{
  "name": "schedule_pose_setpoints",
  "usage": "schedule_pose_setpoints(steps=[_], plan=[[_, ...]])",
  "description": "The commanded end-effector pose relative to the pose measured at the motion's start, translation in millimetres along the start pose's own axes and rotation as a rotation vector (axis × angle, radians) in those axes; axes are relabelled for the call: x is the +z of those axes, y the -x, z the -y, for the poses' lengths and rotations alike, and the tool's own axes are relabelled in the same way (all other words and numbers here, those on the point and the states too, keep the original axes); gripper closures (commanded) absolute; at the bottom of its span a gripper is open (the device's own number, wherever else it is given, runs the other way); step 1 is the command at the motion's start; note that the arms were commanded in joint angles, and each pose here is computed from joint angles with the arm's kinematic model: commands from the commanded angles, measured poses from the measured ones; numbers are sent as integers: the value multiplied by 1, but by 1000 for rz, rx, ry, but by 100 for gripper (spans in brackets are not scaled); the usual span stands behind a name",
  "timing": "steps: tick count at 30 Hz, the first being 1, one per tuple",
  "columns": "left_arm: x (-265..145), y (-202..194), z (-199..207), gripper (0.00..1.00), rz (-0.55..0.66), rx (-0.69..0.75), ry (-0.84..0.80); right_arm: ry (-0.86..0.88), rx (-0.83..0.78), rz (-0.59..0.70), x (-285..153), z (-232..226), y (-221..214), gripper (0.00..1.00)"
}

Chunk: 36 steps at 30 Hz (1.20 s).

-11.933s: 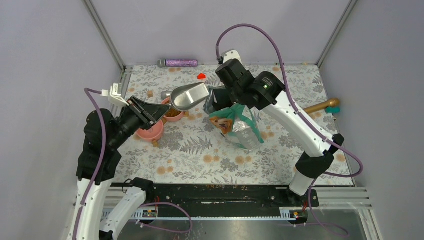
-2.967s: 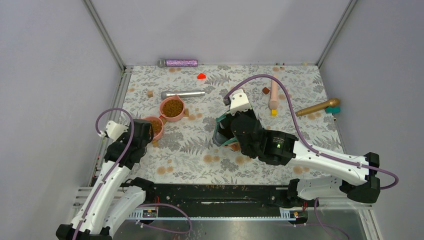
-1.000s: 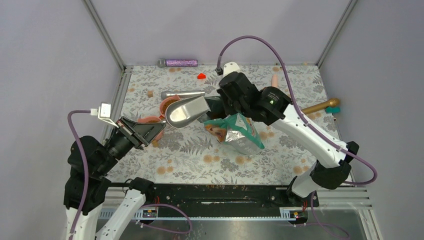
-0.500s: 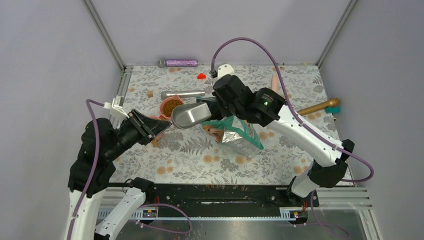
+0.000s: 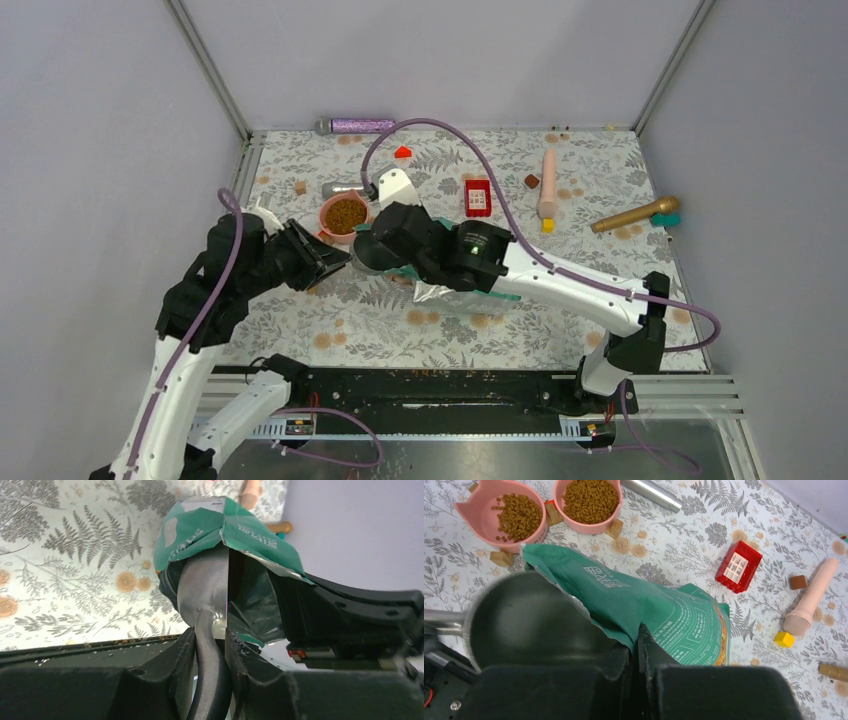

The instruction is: Serve the pet food

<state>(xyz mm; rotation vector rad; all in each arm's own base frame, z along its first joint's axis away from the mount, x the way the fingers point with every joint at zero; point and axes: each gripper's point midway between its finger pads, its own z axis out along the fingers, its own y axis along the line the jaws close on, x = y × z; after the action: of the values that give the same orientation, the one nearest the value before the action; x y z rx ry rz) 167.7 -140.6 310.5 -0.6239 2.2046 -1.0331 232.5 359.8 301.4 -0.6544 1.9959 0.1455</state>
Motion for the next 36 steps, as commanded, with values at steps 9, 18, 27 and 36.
schedule_pose_setpoints(steps=[9, 18, 27, 36], plan=[[38, -10, -69, 100, -16, 56, 425, 90, 263, 337, -7, -60, 62, 100], [105, -37, -73, 100, -73, 3, 242, 119, 418, 381, -11, -62, 55, 100], [110, -40, -26, 100, -16, -78, -141, 141, 516, 427, -21, -51, 53, 100], [81, -42, -1, 100, -2, -169, -381, 114, 526, 448, -29, -35, 48, 100]])
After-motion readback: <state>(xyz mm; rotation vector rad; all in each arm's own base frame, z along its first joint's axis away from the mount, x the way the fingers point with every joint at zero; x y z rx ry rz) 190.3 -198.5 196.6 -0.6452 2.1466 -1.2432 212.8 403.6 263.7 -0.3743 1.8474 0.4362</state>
